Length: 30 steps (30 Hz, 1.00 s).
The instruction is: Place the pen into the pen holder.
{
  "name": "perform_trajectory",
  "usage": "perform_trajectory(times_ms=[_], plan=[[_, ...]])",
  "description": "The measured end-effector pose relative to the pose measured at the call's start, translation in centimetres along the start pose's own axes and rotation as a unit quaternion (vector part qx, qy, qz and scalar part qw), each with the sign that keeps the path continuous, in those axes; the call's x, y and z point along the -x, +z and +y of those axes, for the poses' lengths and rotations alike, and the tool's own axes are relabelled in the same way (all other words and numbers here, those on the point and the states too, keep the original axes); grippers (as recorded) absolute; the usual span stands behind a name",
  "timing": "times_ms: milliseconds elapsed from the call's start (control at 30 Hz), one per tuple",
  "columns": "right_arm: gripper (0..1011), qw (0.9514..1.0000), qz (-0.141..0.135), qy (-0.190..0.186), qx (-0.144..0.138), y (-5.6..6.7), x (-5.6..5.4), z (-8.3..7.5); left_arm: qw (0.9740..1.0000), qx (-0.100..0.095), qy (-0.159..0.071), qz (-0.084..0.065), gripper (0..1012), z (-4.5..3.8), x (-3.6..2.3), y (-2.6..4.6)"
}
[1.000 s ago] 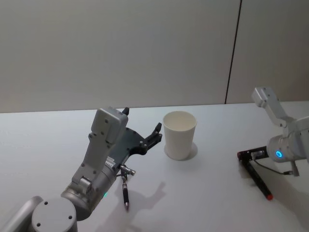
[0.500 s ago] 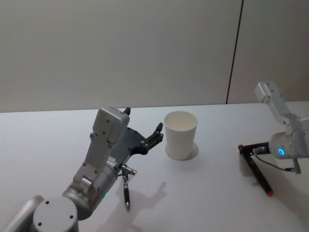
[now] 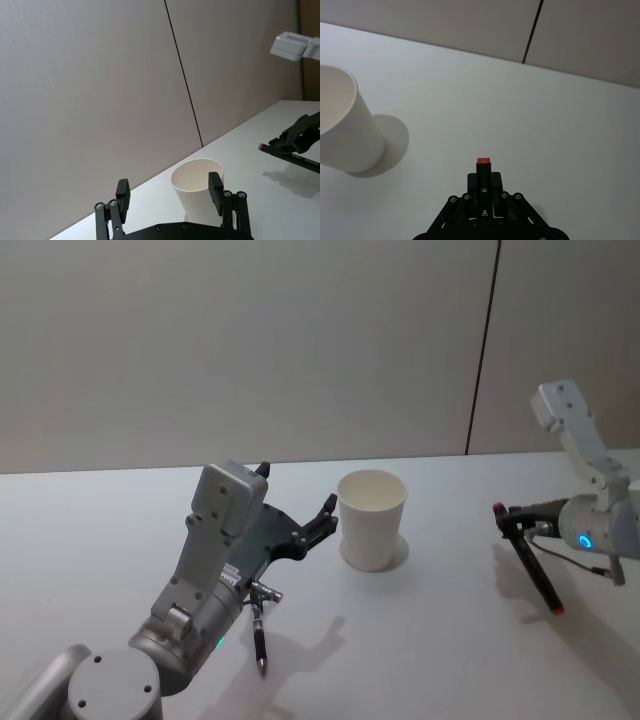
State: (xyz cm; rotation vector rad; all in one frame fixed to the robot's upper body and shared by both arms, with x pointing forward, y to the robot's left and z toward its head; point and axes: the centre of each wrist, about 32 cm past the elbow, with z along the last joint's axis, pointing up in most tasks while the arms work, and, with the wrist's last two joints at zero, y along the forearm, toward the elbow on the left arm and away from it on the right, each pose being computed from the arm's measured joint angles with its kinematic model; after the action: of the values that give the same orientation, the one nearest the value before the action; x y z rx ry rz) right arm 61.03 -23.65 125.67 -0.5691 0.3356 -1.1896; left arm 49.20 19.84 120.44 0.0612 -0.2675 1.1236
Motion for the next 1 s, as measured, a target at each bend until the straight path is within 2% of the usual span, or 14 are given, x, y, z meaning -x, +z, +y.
perform_trajectory(times_ms=[200, 233, 300, 500, 667, 800, 833, 1000], plan=[[153, 0.9989, -0.023, -0.009, -0.040, 0.0, 0.4, -0.7, 1.0000, 0.000, 0.000, 0.000, 1000, 0.00, 0.00, 0.00], [153, 0.9989, -0.023, -0.009, -0.040, 0.0, 0.4, -0.7, 1.0000, 0.000, 0.000, 0.000, 1000, 0.00, 0.00, 0.00], [153, 0.9974, -0.035, -0.014, -0.062, -0.1, 0.6, -1.1, 1.0000, 0.000, 0.000, 0.000, 1000, 0.00, 0.00, 0.00], [153, 0.9933, -0.056, -0.023, -0.098, -0.3, 0.9, -1.6, 1.0000, 0.000, 0.000, 0.000, 1000, 0.00, 0.00, 0.00], [153, 0.9876, -0.076, -0.033, -0.134, -0.6, 1.2, -2.0, 1.0000, 0.000, 0.000, 0.000, 1000, 0.00, 0.00, 0.00], [153, 0.9809, -0.093, -0.041, -0.166, -0.7, 1.5, -2.3, 1.0000, 0.000, 0.000, 0.000, 1000, 0.00, 0.00, 0.00], [153, 0.9809, -0.093, -0.041, -0.166, -0.7, 1.5, -2.3, 1.0000, 0.000, 0.000, 0.000, 1000, 0.00, 0.00, 0.00], [153, 0.9715, -0.112, -0.050, -0.203, -1.0, 1.8, -2.6, 1.0000, 0.000, 0.000, 0.000, 1000, 0.00, 0.00, 0.00]])
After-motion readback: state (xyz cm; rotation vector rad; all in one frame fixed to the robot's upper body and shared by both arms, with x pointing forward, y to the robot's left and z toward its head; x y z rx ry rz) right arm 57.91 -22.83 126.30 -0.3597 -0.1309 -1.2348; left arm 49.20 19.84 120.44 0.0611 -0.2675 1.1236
